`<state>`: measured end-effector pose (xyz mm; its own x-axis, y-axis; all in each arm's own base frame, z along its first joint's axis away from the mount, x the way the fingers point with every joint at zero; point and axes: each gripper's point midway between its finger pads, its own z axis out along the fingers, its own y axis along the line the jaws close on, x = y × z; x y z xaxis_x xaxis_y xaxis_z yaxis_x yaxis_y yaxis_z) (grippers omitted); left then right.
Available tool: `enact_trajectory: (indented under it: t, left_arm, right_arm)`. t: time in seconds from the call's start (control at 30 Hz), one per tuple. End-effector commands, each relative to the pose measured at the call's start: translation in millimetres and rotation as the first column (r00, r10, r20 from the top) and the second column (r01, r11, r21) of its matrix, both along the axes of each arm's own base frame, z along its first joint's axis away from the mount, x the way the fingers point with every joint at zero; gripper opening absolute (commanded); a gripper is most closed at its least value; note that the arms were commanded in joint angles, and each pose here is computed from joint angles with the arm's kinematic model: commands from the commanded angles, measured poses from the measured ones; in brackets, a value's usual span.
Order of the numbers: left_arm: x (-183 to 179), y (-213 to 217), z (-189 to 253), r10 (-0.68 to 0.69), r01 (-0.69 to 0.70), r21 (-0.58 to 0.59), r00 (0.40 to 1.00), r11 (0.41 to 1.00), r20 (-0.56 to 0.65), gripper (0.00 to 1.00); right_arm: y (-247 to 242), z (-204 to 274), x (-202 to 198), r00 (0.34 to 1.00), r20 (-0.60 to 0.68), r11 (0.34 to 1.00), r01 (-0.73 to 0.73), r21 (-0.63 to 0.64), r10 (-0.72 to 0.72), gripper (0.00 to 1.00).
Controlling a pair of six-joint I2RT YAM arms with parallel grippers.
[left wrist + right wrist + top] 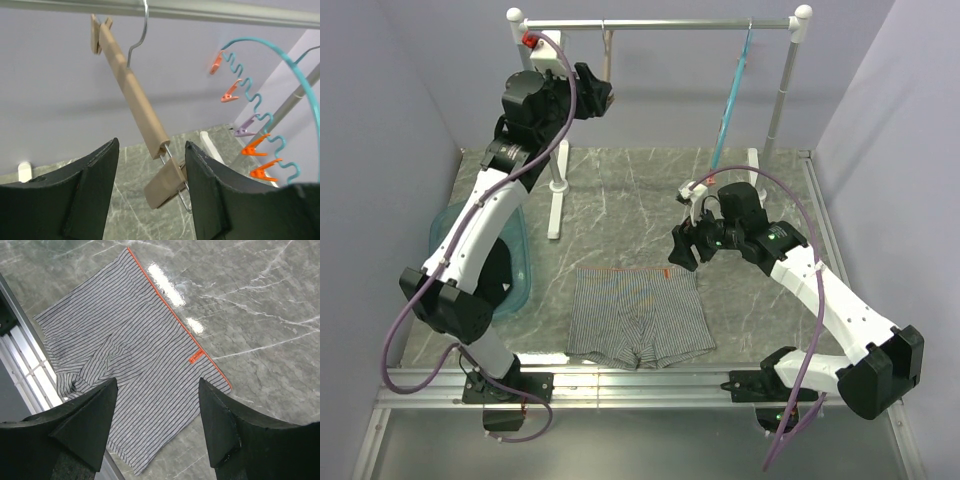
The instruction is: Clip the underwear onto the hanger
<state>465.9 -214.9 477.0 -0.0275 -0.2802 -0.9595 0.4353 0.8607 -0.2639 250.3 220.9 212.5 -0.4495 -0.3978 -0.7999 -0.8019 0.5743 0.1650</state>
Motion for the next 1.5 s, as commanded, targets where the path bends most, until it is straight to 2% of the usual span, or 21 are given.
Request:
enact_trajectory:
  t: [0.0, 0.43, 0.57, 0.7, 0.77, 1.0, 1.23, 1.33, 1.47]
  left_arm:
    - [4.6, 6.3, 17.0, 0.04, -0.04, 0.0, 0.998, 0.999, 0.049, 0.61]
    - [31.0, 0.1, -5.5, 0.052, -0.051, 0.074, 0.999, 0.996, -0.011, 0.56]
    - [39.0, 3.6, -13.3, 0.064, -0.061, 0.072, 0.997, 0.996, -0.034, 0.51]
    - [42.1, 5.1, -11.3, 0.068, -0.067, 0.068, 0.997, 0.995, -0.023, 0.36]
    - [42.6, 5.1, -8.1, 0.07, -0.069, 0.061, 0.997, 0.996, -0.016, 0.33]
    - [35.0, 8.0, 22.5, 0.067, -0.07, 0.039, 0.995, 0.997, 0.074, 0.02]
    - [15.4, 14.6, 65.2, 0.059, -0.07, 0.043, 0.973, 0.997, 0.225, 0.0]
    - [7.3, 14.6, 71.0, 0.045, -0.057, 0.048, 0.97, 0.997, 0.237, 0.0]
    - [-6.0, 9.4, 53.4, -0.011, -0.007, 0.089, 0.98, 0.996, 0.198, 0.0]
  right_arm:
    - [-0.1, 18.0, 0.6, 0.999, 0.037, 0.999, 0.001, 0.038, -0.002, 0.73]
    - [-2.8, 16.6, -1.3, 0.999, 0.04, 0.999, 0.006, 0.041, -0.008, 0.73]
    - [-4.2, 15.9, -1.3, 0.999, 0.039, 0.999, 0.01, 0.04, -0.012, 0.73]
    - [-5.8, 15.0, -2.2, 0.999, 0.039, 0.999, 0.013, 0.038, -0.014, 0.73]
    - [-5.6, 14.6, -3.7, 0.999, 0.036, 0.999, 0.009, 0.039, -0.01, 0.72]
    - [-7.5, 12.5, -3.4, 0.999, 0.035, 0.999, 0.017, 0.037, -0.018, 0.72]
    - [-7.4, 9.8, -3.1, 0.999, 0.032, 0.999, 0.016, 0.035, -0.017, 0.72]
    - [-7.4, 10.8, -2.6, 0.999, 0.033, 0.999, 0.017, 0.037, -0.018, 0.72]
    - [-8.5, 13.4, 0.7, 0.999, 0.035, 0.999, 0.034, 0.043, -0.035, 0.72]
